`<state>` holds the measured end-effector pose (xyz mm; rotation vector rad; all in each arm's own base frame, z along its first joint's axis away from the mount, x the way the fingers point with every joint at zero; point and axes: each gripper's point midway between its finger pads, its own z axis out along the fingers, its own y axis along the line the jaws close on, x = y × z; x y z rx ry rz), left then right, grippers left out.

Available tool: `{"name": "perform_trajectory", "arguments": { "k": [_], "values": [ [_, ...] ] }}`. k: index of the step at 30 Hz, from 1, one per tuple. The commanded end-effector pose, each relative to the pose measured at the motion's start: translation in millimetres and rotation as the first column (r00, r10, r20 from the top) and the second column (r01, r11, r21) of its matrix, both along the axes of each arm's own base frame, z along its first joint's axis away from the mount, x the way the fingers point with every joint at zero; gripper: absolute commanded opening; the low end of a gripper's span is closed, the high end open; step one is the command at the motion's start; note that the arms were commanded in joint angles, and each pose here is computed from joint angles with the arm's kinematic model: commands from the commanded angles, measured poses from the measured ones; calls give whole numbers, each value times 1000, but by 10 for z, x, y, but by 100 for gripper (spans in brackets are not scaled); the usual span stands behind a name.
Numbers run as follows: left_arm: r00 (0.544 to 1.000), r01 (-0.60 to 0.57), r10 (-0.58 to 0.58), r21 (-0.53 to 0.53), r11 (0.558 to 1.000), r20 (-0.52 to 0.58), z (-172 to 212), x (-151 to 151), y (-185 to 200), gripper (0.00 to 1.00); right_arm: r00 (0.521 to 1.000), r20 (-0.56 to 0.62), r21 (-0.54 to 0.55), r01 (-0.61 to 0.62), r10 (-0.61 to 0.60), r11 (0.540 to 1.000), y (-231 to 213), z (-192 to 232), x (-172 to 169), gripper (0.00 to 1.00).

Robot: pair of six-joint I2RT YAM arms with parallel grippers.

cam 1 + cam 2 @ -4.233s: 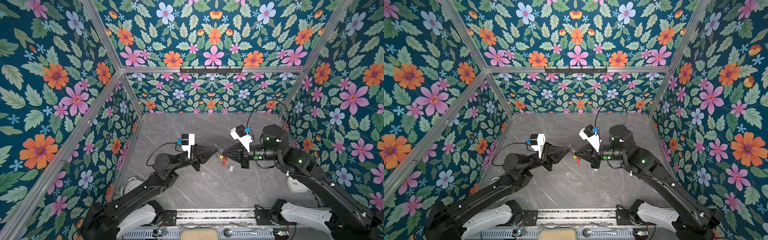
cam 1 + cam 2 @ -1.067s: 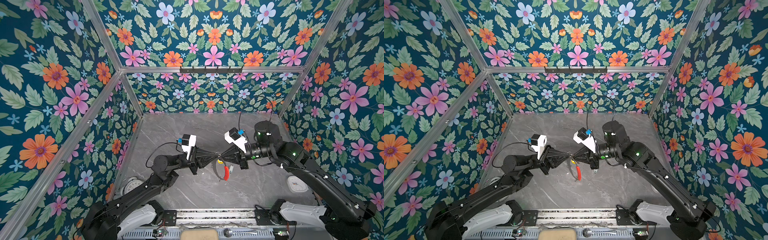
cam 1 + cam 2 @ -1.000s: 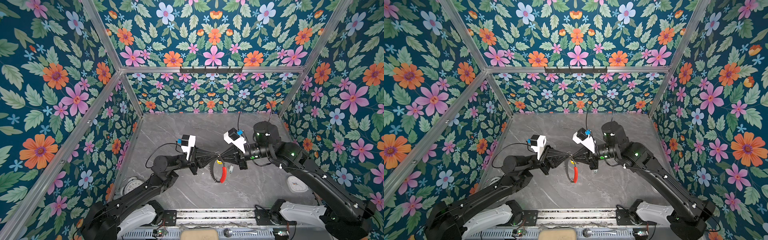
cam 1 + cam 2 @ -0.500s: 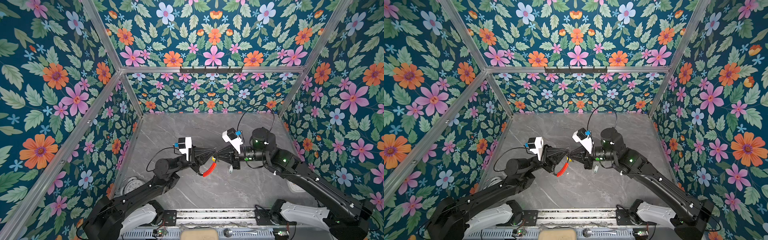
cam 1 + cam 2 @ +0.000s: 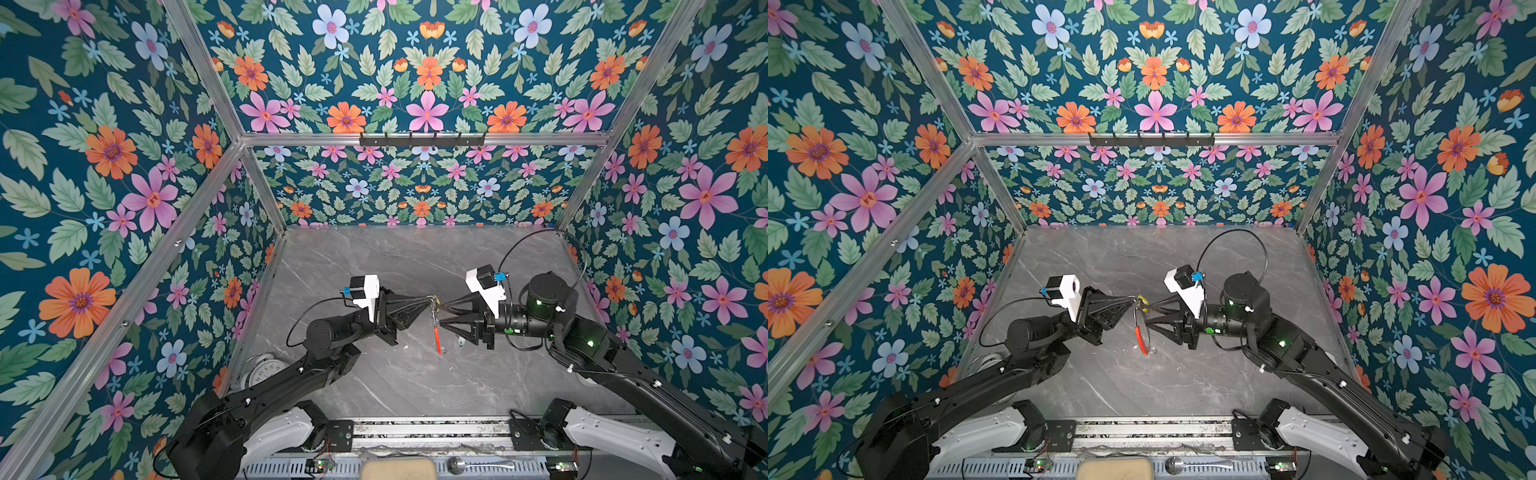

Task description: Remove the keys from the keyring

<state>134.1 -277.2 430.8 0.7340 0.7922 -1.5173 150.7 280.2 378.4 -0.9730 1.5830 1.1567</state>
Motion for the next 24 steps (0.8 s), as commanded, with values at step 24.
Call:
{"name": "perform_trajectory", "arguments": {
  "k": [24],
  "values": [
    [999,39,-39,-23,999,-23,60,-1,-7,0,995,93,213,-61,42,975,155,678,45,42]
  ]
}}
